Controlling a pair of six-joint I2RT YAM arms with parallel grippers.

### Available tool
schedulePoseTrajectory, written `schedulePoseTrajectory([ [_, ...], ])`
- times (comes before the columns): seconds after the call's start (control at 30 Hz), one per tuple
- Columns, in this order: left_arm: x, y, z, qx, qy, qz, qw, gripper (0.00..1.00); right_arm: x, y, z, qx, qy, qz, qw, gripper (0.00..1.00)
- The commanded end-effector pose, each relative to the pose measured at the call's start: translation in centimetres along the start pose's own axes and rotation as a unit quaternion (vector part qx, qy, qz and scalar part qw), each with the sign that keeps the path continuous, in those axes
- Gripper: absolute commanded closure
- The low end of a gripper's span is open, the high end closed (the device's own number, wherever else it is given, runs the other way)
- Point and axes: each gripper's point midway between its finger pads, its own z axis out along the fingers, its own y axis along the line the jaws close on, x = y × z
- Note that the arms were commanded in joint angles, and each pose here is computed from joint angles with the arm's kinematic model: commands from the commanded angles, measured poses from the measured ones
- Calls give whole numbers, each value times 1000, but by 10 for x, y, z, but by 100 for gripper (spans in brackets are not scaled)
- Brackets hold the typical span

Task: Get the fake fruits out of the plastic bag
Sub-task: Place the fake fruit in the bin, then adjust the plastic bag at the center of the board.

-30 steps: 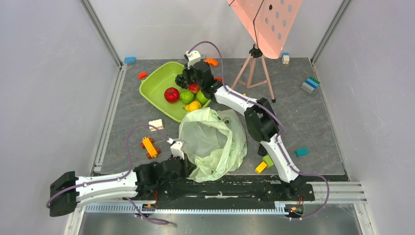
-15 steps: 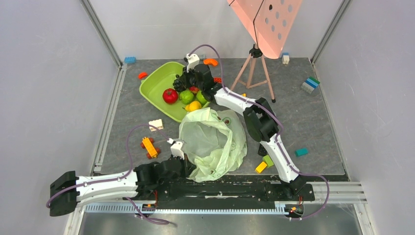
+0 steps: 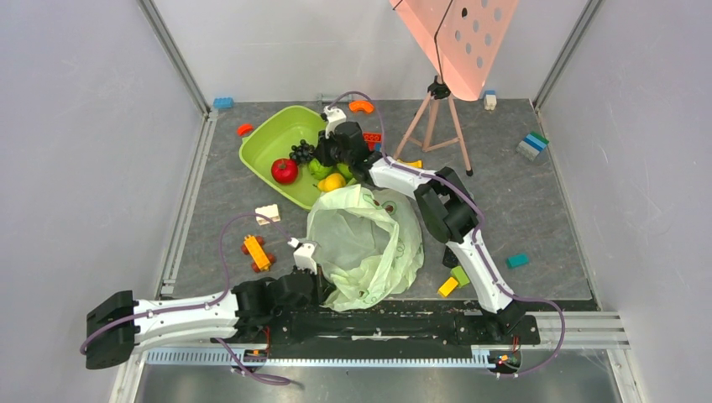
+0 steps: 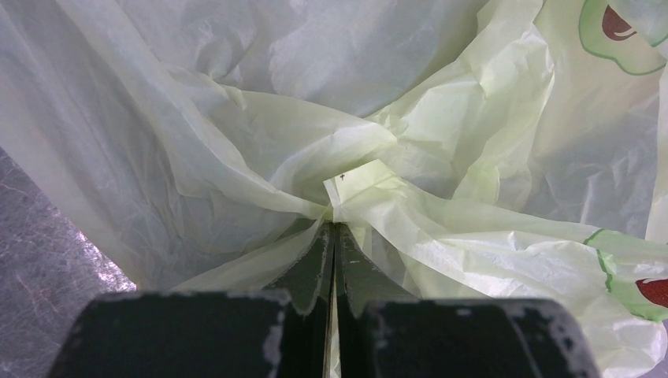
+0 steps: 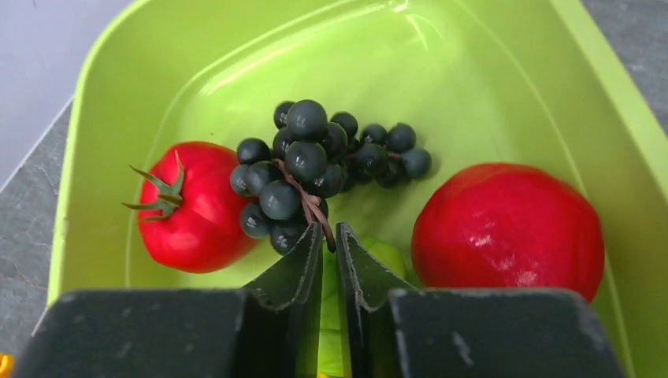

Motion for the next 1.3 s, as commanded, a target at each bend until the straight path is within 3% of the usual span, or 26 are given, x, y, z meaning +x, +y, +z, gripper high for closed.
schedulePoseTrajectory([
  [0.0, -13, -8, 0, 1, -22, -14, 1000, 95, -17, 4, -11, -10, -11, 15, 1000, 83],
  [0.13, -14, -8, -1, 1, -23, -12, 1000, 94, -21, 4, -19, -13, -15, 13, 1000, 72],
  [0.27, -15, -9, -1, 1, -22, -10, 1000, 94, -35, 8, -27, -18, -31, 4, 999, 54],
  [0.47, -17, -12, -1, 1, -22, -5, 1000, 94, -77, 19, -48, -25, -70, -30, 997, 36],
  [0.67, -20, -17, 0, 8, -24, -7, 1000, 94, -120, 36, -81, -39, -95, -69, 992, 28],
  [0.83, -25, -24, -1, 15, -25, -4, 1000, 93, -133, 50, -117, -58, -74, -106, 990, 25],
  [1.13, -38, -35, -7, 23, -32, 6, 999, 93, -125, 94, -220, -154, -36, -130, 979, 3],
  [1.27, -41, -37, -8, 25, -37, 5, 999, 93, -103, 95, -273, -157, -27, -141, 977, 2],
])
